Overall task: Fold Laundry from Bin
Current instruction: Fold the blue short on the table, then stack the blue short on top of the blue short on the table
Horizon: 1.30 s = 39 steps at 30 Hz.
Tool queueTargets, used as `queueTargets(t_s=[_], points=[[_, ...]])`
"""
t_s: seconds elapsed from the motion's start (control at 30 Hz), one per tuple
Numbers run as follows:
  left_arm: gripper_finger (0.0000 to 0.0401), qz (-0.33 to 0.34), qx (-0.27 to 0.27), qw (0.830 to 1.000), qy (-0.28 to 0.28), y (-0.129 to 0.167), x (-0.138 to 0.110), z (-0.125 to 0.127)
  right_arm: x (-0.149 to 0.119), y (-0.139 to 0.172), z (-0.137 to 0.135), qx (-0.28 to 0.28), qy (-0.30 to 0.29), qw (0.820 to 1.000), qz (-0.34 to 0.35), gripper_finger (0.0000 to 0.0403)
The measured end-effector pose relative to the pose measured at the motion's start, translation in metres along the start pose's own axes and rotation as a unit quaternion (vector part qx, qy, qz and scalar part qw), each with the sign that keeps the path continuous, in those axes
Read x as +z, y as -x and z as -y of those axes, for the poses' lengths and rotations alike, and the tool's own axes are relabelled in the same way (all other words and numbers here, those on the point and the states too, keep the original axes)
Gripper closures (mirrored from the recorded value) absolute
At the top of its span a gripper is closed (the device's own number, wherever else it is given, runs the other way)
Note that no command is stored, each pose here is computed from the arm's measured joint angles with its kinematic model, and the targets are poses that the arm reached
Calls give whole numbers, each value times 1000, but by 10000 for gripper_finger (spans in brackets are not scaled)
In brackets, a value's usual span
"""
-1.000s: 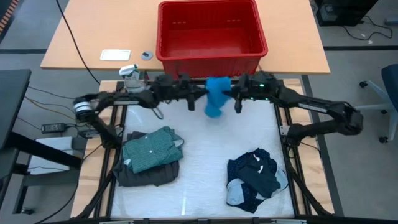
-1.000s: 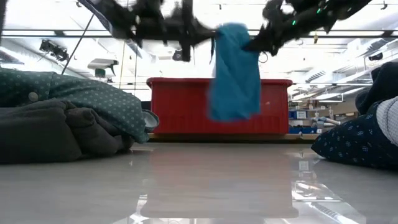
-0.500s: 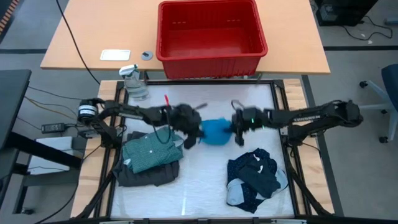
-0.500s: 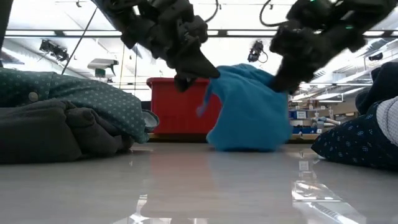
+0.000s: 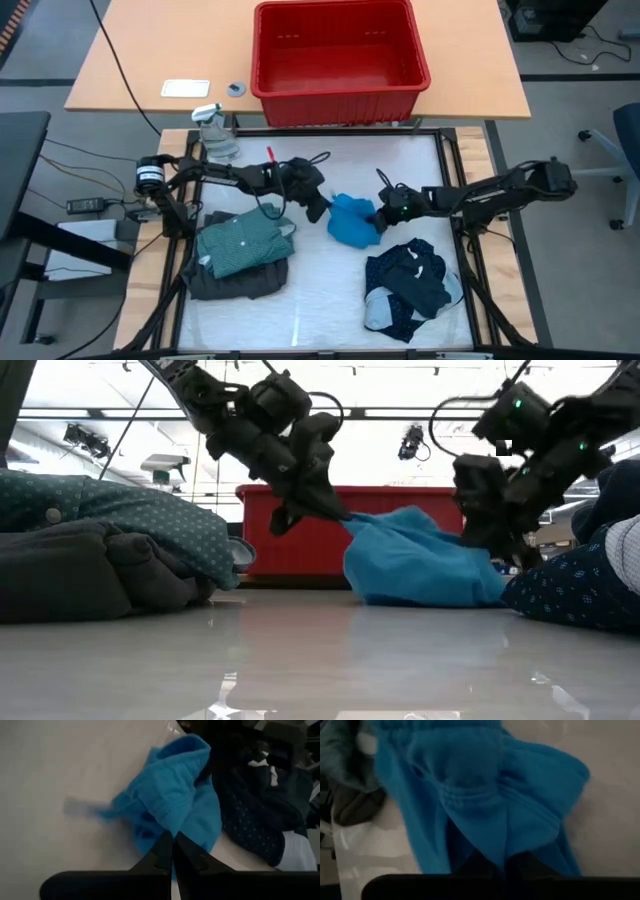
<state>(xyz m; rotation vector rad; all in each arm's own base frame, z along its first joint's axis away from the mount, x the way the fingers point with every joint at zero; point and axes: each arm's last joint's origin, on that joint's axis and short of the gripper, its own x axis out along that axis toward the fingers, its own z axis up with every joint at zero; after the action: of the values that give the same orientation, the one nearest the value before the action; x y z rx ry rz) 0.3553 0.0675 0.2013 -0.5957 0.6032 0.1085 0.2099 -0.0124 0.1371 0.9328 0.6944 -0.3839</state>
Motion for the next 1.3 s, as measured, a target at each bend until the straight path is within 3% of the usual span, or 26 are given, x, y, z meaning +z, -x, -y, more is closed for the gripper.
queueTargets(t_s=[0.13,0.3,0.5,0.6,0.67,0.83,0.97,1.1,1.2,1.3], points=[[388,2,-8,999,43,-1,4,-8,-1,-8,5,9,-53,999,-1,381],[362,10,-12,998,61,2,8,-12,2,-11,7,8,-134,991,16,324],[320,-2,-52,996,73,6,15,-16,5,-6,2,26,-173,984,31,307],[310,-29,-76,993,80,7,13,-16,8,1,-2,44,-163,985,44,297],[308,-37,-94,992,80,8,13,-15,10,7,-4,42,-123,989,66,291],[308,-6,-110,993,36,34,25,-3,9,20,1,-2,-66,994,83,291],[308,5,-74,997,2,64,29,5,5,31,0,-32,-38,997,61,291],[308,-27,-24,999,-10,78,19,11,2,40,-7,-72,-18,997,37,291],[305,-49,-18,998,21,65,5,13,2,42,-15,-68,-42,996,37,291],[288,-44,-35,996,62,44,-7,7,0,40,-15,-69,-113,991,37,288]])
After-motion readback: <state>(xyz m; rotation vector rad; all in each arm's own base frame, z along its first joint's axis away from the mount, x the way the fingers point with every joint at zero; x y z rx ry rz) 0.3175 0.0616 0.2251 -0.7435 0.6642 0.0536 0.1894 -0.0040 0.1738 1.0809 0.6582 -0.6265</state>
